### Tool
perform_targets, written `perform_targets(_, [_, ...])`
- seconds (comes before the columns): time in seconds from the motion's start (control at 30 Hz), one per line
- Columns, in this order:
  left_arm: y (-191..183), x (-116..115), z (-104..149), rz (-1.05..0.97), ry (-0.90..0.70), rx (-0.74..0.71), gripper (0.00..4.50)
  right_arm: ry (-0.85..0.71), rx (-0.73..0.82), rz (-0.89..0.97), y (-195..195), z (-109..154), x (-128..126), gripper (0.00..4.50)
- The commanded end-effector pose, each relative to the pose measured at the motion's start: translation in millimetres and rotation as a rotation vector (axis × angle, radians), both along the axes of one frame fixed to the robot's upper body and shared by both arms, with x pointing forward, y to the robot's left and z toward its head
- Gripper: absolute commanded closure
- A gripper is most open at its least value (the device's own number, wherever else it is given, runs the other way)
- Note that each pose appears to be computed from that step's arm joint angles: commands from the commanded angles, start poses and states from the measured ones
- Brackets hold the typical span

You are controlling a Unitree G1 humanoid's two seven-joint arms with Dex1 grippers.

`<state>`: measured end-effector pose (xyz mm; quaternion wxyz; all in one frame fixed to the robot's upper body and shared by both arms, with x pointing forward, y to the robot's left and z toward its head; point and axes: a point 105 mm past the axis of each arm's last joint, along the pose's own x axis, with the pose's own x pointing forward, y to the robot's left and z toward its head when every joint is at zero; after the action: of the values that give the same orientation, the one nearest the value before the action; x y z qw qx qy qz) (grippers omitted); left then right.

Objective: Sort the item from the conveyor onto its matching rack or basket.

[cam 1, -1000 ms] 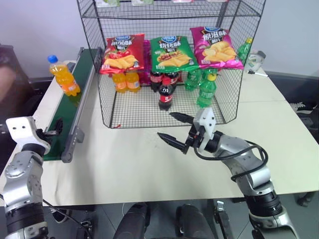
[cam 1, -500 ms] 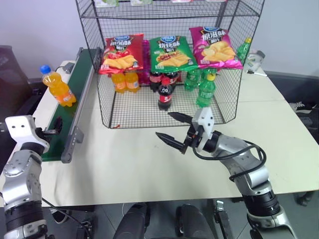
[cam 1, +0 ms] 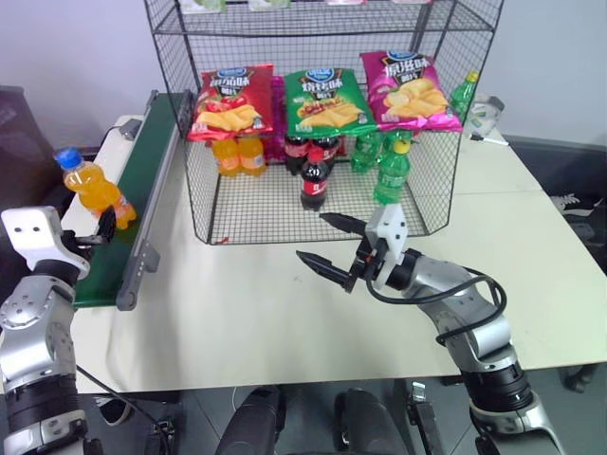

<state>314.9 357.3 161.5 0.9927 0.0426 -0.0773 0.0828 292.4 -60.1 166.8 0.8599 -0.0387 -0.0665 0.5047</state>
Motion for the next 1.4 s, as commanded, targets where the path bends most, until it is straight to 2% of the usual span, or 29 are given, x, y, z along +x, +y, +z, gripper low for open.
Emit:
perform_targets(0.03, [5,-3,20,0.010,-0.057,0.020,0.04,-0.051,0.023,0.027,5,15,-6,0.00])
perform_targets(0.4, [3,-4,19,0.002,-0.062,0.000,0.04,-0.045,0.022,0.035,6,14,-7,0.00])
perform_targets(0.5, [1,-6,20,-0.006,-0.071,-0.005,0.82,-0.045,0.022,0.036,6,13,-7,0.00])
perform_targets(0.53, [1,-6,20,-0.003,-0.072,-0.004,1.17,-0.045,0.022,0.037,6,13,-7,0.00])
perform_targets(0.57, [1,-7,21,0.000,-0.074,0.000,1.74,-0.045,0.022,0.037,6,13,-7,0.00])
perform_targets(0.6, [1,-9,24,-0.003,-0.085,0.007,1.97,-0.044,0.022,0.038,6,13,-8,0.00])
perform_targets(0.7, [-4,-12,37,-0.029,-0.132,0.009,1.97,-0.043,0.022,0.039,6,13,-8,0.00])
perform_targets(0.9, [-23,-16,77,-0.133,-0.238,0.039,1.97,-0.044,0.020,0.041,6,13,-8,0.00])
perform_targets(1.0, [-49,-15,97,-0.255,-0.276,0.049,1.97,-0.047,0.019,0.040,5,14,-7,0.00])
perform_targets(1.1, [-80,-15,106,-0.410,-0.271,0.044,1.97,-0.051,0.017,0.035,3,15,-6,0.00])
perform_targets(1.23, [-123,-11,96,-0.602,-0.188,0.027,1.97,-0.059,0.011,0.007,-3,17,-2,0.00])
perform_targets(1.4, [-154,16,60,-0.584,-0.094,0.015,1.97,-0.073,0.003,-0.056,-16,20,4,0.00])
